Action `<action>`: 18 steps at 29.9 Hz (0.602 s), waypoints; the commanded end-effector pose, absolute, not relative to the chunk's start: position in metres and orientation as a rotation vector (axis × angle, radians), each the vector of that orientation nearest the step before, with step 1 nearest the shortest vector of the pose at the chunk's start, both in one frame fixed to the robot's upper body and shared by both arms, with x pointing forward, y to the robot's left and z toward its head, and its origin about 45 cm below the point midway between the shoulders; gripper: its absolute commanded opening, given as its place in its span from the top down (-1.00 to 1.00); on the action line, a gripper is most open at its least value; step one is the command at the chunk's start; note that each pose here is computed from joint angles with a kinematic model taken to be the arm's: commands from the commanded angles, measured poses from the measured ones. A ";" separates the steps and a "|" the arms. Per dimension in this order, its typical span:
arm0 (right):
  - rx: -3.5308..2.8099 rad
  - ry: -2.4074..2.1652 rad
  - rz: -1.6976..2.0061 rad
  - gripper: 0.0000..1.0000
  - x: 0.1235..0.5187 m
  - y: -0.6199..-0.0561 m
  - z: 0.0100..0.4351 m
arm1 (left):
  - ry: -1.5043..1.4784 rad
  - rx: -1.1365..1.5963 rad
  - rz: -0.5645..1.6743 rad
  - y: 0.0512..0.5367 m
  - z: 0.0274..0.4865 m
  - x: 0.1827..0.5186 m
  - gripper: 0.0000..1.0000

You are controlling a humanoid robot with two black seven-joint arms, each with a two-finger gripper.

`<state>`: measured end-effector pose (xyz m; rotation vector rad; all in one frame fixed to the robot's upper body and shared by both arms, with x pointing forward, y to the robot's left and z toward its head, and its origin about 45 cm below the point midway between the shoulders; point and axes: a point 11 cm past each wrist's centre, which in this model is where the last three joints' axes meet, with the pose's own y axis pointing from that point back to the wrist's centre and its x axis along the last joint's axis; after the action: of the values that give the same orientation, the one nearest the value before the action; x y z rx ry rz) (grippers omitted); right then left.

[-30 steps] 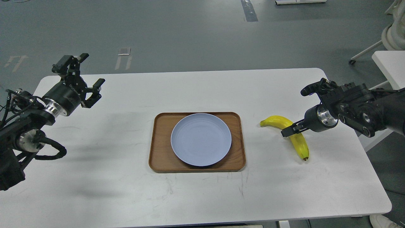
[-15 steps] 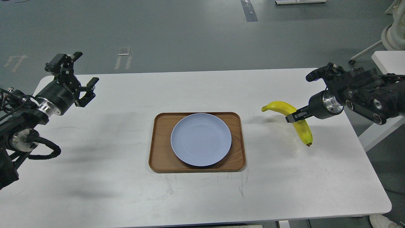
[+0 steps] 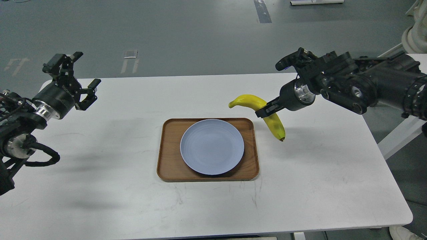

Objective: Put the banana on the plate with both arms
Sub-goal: 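Lift the banana with the right gripper and carry it over the plate, then lower the banana onto the plate, release, and raise the right gripper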

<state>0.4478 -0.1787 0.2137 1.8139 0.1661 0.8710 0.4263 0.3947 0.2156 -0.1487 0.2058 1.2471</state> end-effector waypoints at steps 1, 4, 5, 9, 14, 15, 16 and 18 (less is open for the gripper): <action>1.827 0.218 0.902 0.72 0.442 -0.148 0.206 | 0.206 -0.149 1.246 0.394 0.216 0.426 -0.96; 1.874 0.250 0.899 0.72 0.432 -0.122 0.197 | 0.205 -0.151 1.244 0.394 0.216 0.427 -0.96; 1.888 0.252 0.896 0.72 0.430 -0.117 0.196 | 0.205 -0.151 1.244 0.394 0.216 0.427 -0.96; 1.910 0.238 0.881 0.65 0.430 -0.108 0.191 | 0.206 -0.149 1.245 0.394 0.216 0.426 -0.96; 1.902 0.219 0.868 0.41 0.432 -0.115 0.186 | 0.205 -0.151 1.245 0.394 0.217 0.427 -0.96; 1.896 0.209 0.865 0.34 0.434 -0.118 0.186 | 0.205 -0.153 1.246 0.394 0.217 0.427 -0.96; 1.896 0.206 0.861 0.22 0.434 -0.119 0.184 | 0.205 -0.153 1.246 0.394 0.217 0.427 -0.96; 1.898 0.206 0.857 0.03 0.433 -0.120 0.183 | 0.205 -0.153 1.246 0.394 0.217 0.427 -0.96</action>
<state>0.4334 -0.1179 0.1852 1.8975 0.2110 0.8636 0.4265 0.3946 0.2168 -0.1515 0.2048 1.2458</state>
